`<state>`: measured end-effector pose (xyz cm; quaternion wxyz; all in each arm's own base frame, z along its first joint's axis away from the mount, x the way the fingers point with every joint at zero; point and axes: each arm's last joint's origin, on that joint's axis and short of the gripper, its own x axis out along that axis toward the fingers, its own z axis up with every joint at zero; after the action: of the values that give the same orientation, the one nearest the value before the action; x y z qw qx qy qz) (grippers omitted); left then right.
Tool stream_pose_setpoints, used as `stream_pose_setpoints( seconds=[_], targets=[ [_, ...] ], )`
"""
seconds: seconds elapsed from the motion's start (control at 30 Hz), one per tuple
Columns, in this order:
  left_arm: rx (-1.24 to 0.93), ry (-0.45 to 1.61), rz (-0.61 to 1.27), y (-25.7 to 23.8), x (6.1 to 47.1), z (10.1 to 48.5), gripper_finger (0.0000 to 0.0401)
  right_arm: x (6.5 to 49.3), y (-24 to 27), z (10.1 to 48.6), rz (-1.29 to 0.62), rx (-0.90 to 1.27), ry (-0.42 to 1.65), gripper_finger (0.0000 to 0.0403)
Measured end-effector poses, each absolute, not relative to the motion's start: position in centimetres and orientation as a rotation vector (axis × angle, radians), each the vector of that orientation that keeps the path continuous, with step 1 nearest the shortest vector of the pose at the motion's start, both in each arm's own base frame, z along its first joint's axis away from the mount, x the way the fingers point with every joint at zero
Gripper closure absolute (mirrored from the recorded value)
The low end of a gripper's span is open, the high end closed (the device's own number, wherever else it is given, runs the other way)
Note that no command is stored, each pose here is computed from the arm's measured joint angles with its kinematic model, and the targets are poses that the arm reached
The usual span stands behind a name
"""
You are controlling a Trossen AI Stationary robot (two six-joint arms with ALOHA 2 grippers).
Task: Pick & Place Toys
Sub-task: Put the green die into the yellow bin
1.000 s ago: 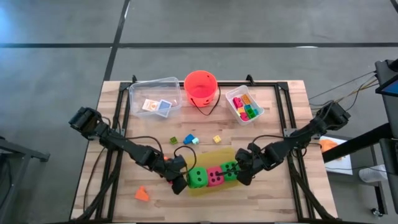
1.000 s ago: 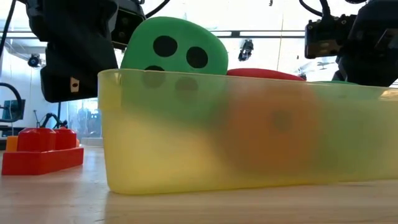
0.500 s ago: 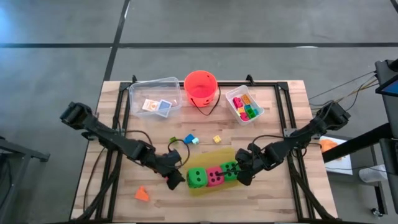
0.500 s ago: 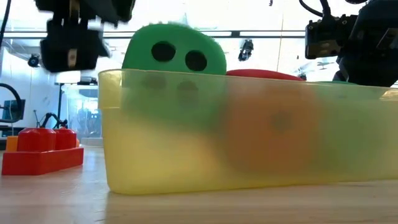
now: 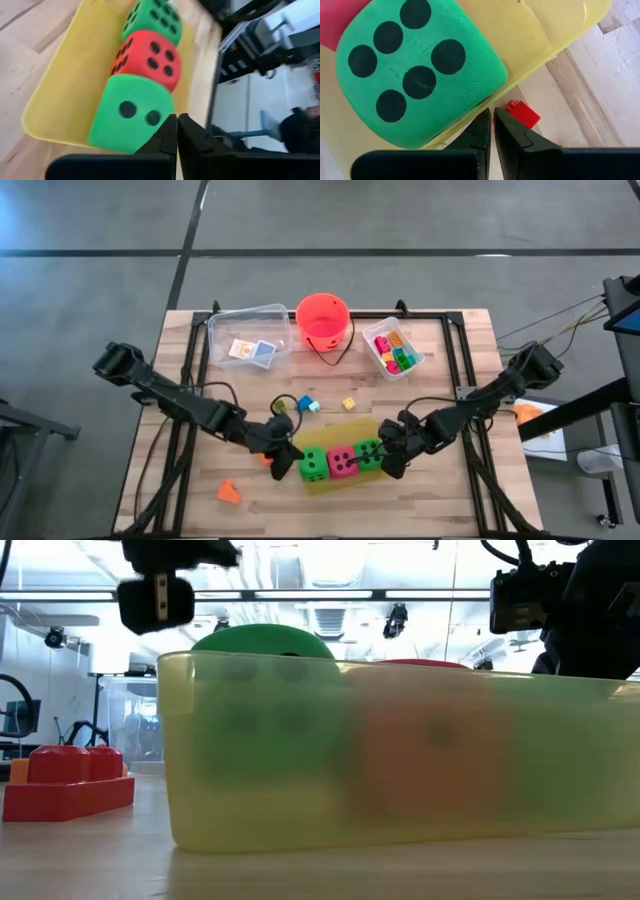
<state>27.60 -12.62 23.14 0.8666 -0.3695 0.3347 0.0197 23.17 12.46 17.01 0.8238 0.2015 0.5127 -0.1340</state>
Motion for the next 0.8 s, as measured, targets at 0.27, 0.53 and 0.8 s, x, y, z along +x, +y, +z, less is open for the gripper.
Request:
stream_pose_setpoints(
  seconds=[0.27,0.53,0.8],
  targets=[
    [-0.771,0.766,0.029,-13.4,29.1,20.3,0.0400,23.2,12.5,17.0,-0.283,0.430,1.091,0.0383],
    [-0.788,0.819,-0.035,-14.5,30.6,18.4,0.0401,23.2,12.5,17.0,-0.281,0.432,1.092,0.0383],
    [-0.691,0.964,-0.076,-16.1,33.2,17.2,0.0401,23.2,12.5,17.0,-0.281,0.433,1.091,0.0383]
  ],
)
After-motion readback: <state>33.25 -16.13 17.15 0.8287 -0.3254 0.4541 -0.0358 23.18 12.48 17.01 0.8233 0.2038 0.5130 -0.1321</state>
